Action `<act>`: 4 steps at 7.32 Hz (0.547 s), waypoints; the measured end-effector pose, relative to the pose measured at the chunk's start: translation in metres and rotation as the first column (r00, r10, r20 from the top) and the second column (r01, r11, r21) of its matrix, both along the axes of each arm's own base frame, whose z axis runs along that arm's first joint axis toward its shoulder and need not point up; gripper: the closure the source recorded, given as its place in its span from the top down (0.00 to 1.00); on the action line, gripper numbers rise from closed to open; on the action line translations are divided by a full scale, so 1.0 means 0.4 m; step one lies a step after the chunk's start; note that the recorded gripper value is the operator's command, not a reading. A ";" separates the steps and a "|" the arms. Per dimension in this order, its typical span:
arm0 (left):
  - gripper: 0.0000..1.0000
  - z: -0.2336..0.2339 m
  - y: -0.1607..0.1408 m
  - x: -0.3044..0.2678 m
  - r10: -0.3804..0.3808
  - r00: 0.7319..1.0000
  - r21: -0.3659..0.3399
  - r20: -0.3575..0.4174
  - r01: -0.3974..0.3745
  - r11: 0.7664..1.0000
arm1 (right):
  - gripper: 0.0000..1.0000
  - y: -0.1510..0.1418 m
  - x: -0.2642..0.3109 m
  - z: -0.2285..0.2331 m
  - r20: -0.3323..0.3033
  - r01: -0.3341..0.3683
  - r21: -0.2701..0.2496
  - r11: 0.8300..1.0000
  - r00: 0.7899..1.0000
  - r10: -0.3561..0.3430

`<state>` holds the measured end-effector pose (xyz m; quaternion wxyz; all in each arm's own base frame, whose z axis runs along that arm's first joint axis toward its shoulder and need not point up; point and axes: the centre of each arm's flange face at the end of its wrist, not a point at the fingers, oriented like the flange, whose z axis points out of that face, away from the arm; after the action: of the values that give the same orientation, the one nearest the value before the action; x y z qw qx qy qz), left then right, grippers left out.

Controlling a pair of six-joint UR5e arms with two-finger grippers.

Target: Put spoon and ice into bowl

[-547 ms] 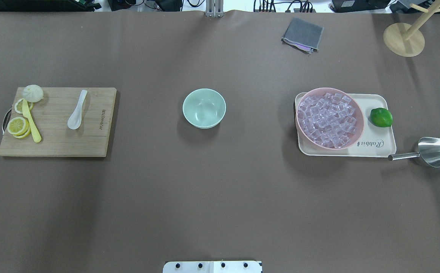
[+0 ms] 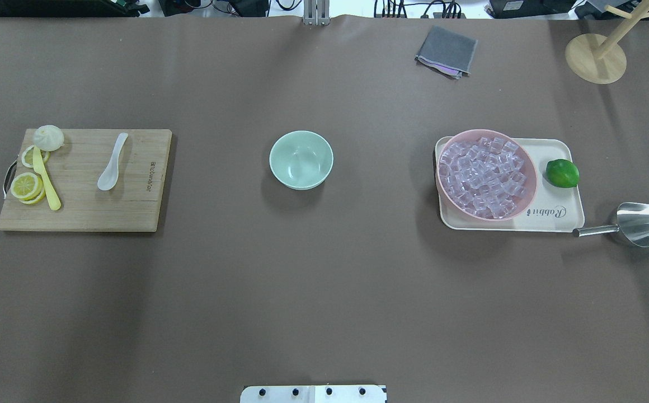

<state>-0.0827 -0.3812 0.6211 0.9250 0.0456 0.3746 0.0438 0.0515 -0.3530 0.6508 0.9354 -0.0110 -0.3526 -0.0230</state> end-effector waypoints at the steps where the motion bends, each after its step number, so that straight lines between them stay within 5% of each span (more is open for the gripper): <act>1: 0.98 -0.001 -0.003 0.002 0.002 1.000 0.002 0.000 -0.002 1.000 | 1.00 -0.006 -0.001 -0.009 0.002 0.000 0.011 1.000 1.000 0.000; 4: 0.98 -0.039 -0.040 -0.001 -0.001 1.000 0.038 0.001 0.001 0.999 | 1.00 -0.030 -0.007 -0.071 0.031 -0.001 0.129 0.992 1.000 -0.003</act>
<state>-0.0830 -0.3974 0.6055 0.9241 0.0634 0.3734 0.0506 0.0489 -0.3652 0.6226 0.9285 0.0496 -0.3651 -0.0464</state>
